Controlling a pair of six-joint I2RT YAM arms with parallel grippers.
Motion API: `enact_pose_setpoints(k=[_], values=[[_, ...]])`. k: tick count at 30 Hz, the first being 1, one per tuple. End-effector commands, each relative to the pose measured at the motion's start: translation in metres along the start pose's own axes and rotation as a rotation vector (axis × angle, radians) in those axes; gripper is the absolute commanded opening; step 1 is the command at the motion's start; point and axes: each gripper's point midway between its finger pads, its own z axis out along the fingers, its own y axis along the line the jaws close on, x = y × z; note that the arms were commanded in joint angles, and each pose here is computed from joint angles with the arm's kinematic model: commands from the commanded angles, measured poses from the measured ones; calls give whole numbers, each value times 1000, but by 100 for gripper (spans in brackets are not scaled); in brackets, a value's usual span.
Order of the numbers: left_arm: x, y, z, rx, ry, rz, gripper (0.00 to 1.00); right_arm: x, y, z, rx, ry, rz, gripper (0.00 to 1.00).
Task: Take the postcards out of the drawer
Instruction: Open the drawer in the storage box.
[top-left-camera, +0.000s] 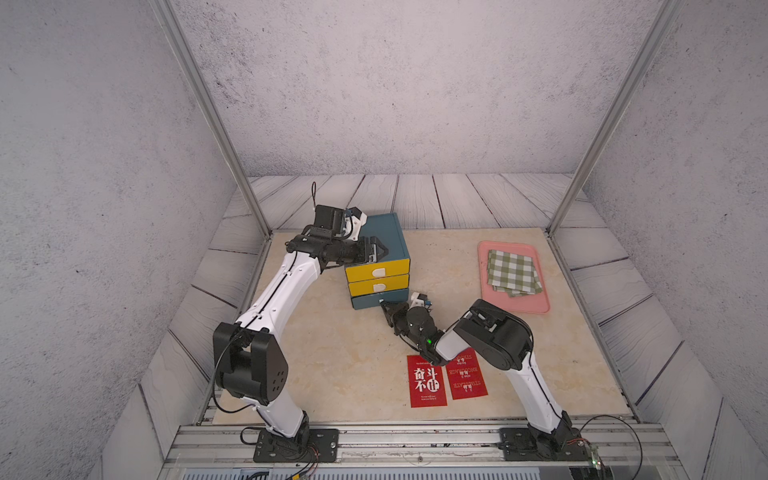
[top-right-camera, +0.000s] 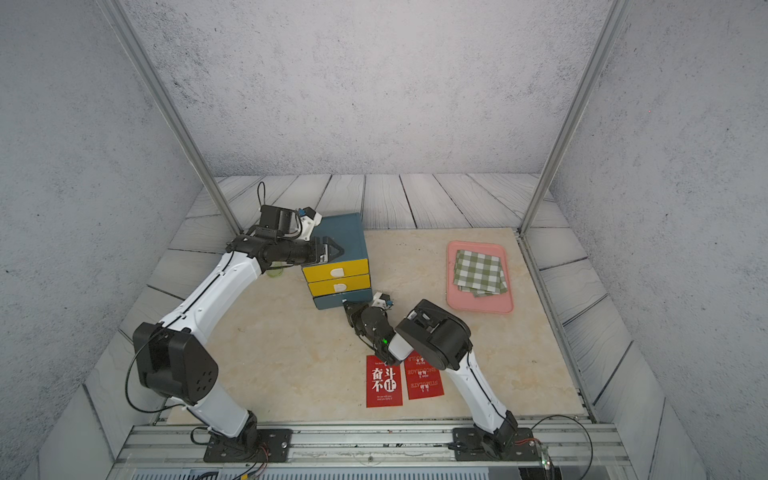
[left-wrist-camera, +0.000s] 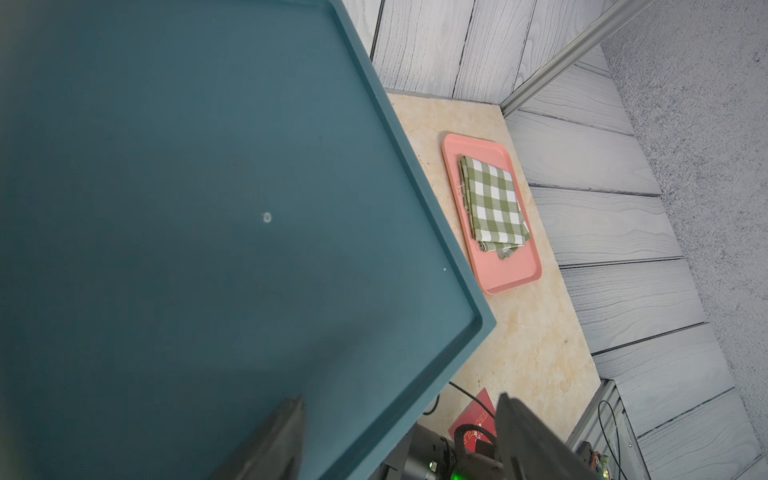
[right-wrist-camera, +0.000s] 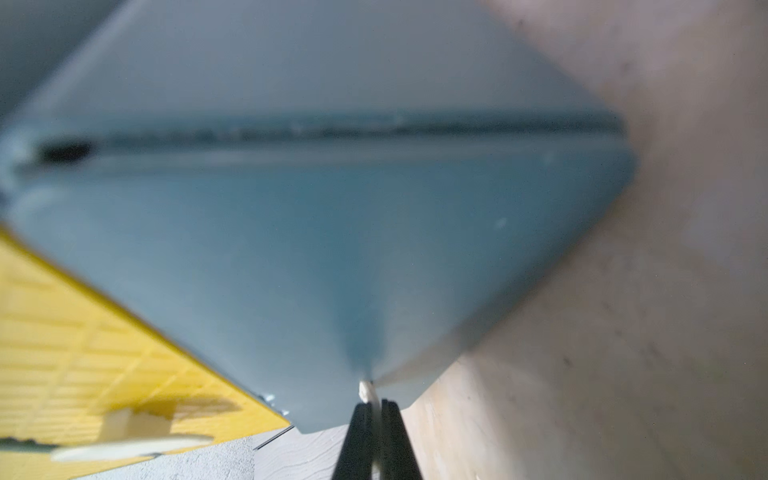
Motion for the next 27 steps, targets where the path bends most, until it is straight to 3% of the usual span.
enact_pose_setpoints(k=[1,27], values=[[10,7,0,-15,40,-17,78,-4,1,-18,31,-2,-9,2],[13,15,11,-19,56,-30,78,37,1,-77,108,103,-83,2]])
